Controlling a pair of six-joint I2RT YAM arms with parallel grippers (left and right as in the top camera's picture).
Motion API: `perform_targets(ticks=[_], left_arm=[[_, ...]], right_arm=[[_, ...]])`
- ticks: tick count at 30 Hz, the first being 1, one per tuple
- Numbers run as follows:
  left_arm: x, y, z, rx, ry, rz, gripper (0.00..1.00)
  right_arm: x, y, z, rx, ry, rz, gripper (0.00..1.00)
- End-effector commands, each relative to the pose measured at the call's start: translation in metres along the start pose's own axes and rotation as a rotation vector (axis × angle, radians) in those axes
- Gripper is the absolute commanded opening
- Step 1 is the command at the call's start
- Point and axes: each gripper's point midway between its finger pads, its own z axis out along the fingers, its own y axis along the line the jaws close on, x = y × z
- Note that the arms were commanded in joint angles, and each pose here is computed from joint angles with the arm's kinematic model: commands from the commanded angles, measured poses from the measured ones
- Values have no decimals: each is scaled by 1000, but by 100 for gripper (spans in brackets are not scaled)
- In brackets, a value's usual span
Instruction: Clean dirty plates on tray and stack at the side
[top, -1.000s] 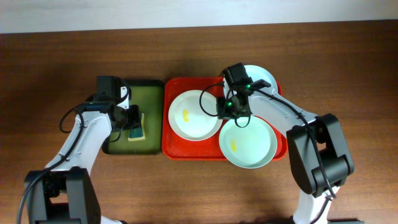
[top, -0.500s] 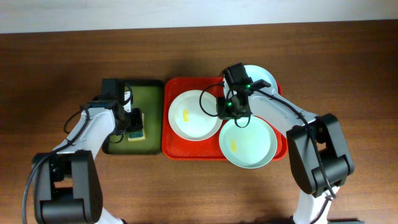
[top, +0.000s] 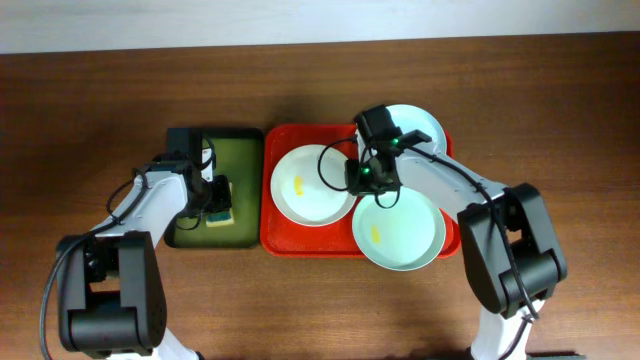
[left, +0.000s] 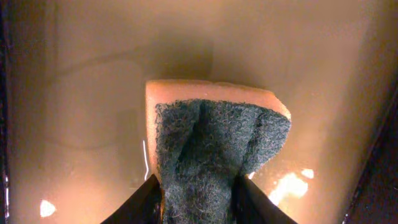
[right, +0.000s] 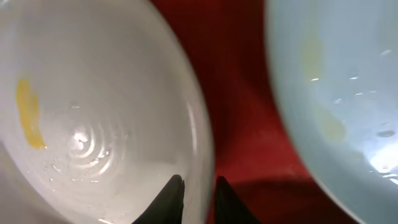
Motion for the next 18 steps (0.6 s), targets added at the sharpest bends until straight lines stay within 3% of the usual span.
perform_targets(ticks=[1, 3, 8, 12, 17, 18], left_arm=[[3, 2, 5, 0, 15, -14, 36], [3, 2, 5, 0, 14, -14, 36], [1, 1, 6, 1, 6, -13, 36], [1, 2, 6, 0, 7, -13, 24], [6, 3, 9, -2, 14, -14, 17], [4, 3, 9, -2, 8, -12, 2]], right_arm=[[6, -1, 7, 23, 12, -6, 9], [2, 1, 7, 17, -4, -9, 4], [1, 1, 7, 15, -9, -10, 5], [1, 1, 7, 15, -8, -10, 8], [1, 1, 7, 16, -8, -10, 23], [1, 1, 7, 16, -8, -10, 31]])
